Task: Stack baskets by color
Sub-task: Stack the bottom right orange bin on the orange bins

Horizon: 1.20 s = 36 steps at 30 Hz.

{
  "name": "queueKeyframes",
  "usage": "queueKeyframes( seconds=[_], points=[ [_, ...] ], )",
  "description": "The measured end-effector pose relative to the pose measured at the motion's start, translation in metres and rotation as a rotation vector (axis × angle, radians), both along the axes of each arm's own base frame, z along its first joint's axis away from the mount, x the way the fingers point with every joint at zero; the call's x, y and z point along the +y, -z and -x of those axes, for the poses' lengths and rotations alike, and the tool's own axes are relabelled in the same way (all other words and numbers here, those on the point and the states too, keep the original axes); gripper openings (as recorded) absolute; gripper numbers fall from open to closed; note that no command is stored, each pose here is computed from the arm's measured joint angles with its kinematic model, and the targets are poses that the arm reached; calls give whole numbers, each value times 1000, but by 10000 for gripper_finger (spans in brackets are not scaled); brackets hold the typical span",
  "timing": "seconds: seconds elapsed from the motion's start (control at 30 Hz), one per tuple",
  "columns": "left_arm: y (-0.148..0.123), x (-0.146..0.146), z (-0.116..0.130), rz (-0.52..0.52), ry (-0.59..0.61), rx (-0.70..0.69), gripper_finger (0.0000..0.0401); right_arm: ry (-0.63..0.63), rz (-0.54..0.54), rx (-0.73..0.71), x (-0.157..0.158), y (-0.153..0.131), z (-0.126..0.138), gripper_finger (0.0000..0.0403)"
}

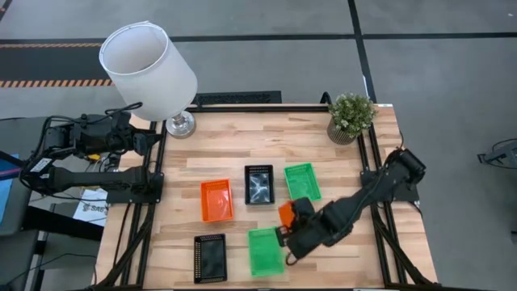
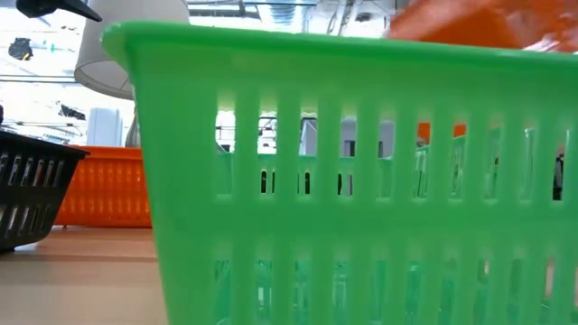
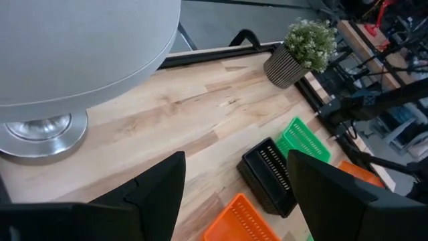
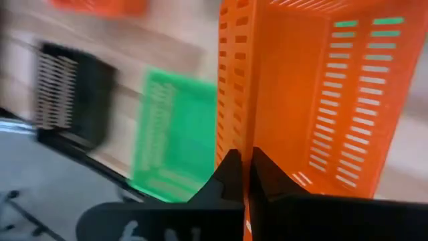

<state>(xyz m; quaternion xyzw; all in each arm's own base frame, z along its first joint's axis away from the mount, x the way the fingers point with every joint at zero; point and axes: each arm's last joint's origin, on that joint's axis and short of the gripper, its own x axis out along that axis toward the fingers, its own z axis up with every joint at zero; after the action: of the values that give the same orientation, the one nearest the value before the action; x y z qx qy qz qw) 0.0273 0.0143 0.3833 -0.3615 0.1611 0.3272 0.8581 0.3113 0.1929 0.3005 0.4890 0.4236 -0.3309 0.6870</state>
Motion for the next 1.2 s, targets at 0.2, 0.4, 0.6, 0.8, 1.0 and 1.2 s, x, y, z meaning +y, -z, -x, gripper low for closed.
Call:
queueKeyframes(
  seconds=[0.2, 0.4, 0.6, 0.8, 1.0, 1.2],
  points=[
    [0, 0, 0, 7, -12, -6, 251, -83, 68, -143, -38, -30, -40, 3],
    [0, 1, 0, 12, -44, -14, 251, -182, 130, -277, -78, -33, -94, 2],
    [0, 1, 0, 19, -50, -18, 251, -214, 150, -306, -98, -19, -133, 5],
    [0, 1, 0, 22, -49, -19, 251, -239, 122, -372, -94, -9, -161, 5],
    [0, 1, 0, 26, -42, -19, 251, -224, 106, -390, -87, 6, -179, 7],
    [0, 0, 0, 27, -33, -18, 251, -202, 81, -374, -81, 19, -186, 7]
  ],
)
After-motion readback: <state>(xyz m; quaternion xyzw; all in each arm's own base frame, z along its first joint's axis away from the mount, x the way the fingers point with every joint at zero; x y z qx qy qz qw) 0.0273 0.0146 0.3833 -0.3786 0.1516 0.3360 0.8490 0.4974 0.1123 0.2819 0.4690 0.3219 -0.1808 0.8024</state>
